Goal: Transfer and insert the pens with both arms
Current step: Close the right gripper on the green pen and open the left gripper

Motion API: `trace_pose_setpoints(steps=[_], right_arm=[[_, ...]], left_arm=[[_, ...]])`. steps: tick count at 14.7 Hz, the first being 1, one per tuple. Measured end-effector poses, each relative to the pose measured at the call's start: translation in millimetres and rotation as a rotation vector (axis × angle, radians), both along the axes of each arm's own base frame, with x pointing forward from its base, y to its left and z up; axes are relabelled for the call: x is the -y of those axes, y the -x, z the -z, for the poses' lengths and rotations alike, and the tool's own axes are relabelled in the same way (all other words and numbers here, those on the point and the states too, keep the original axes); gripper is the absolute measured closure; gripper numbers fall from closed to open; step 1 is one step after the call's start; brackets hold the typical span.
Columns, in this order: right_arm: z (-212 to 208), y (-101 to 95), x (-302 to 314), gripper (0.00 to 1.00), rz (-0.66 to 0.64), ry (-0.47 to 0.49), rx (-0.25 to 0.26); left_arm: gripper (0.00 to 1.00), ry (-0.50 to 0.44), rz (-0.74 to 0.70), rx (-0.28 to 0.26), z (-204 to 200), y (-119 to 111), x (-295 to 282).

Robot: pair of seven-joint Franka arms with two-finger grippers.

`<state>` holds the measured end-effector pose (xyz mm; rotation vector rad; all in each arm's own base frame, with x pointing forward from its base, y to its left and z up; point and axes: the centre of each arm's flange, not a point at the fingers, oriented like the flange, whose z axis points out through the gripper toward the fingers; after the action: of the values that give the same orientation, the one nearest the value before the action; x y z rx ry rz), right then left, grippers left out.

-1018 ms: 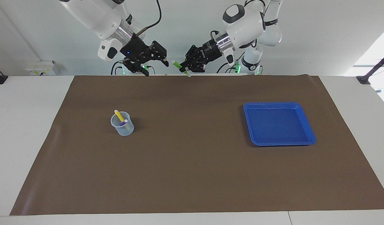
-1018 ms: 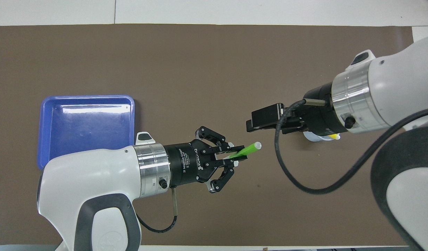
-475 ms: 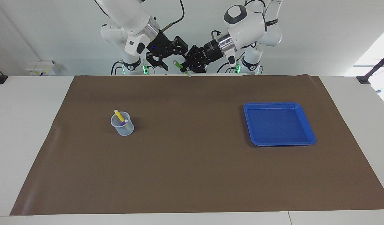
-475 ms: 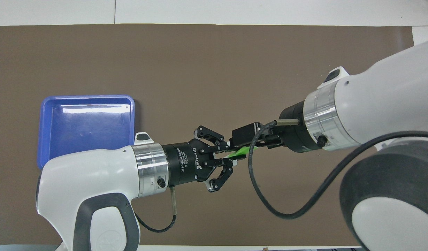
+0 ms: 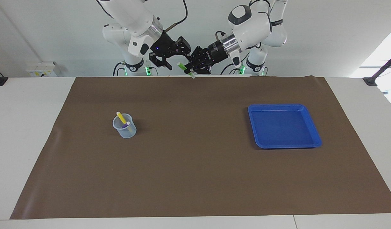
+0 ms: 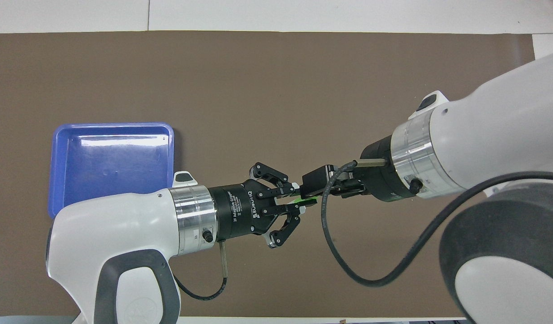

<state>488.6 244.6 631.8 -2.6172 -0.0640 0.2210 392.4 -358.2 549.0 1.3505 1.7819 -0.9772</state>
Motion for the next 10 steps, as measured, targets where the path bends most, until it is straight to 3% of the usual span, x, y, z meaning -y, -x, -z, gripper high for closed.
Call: trace_pose_setpoints(steps=[1, 5, 6, 10], right_arm=[[-0.2, 0.0, 0.0, 0.36, 0.000, 0.000, 0.001], [-0.8, 0.1, 0.5, 0.78, 0.001, 0.002, 0.004], [-1.0, 0.2, 0.4, 0.82, 0.001, 0.003, 0.005], [-1.5, 0.7, 0.3, 0.82, 0.000, 0.006, 0.007]], left_arm=[[0.83, 0.000, -0.001, 0.000, 0.2, 0.0, -0.1], [0.83, 0.004, -0.004, -0.003, 0.2, 0.0, -0.6], [0.83, 0.005, -0.005, -0.005, 0.4, 0.1, -0.6], [0.83, 0.007, -0.005, -0.006, 0.5, 0.3, -0.4]])
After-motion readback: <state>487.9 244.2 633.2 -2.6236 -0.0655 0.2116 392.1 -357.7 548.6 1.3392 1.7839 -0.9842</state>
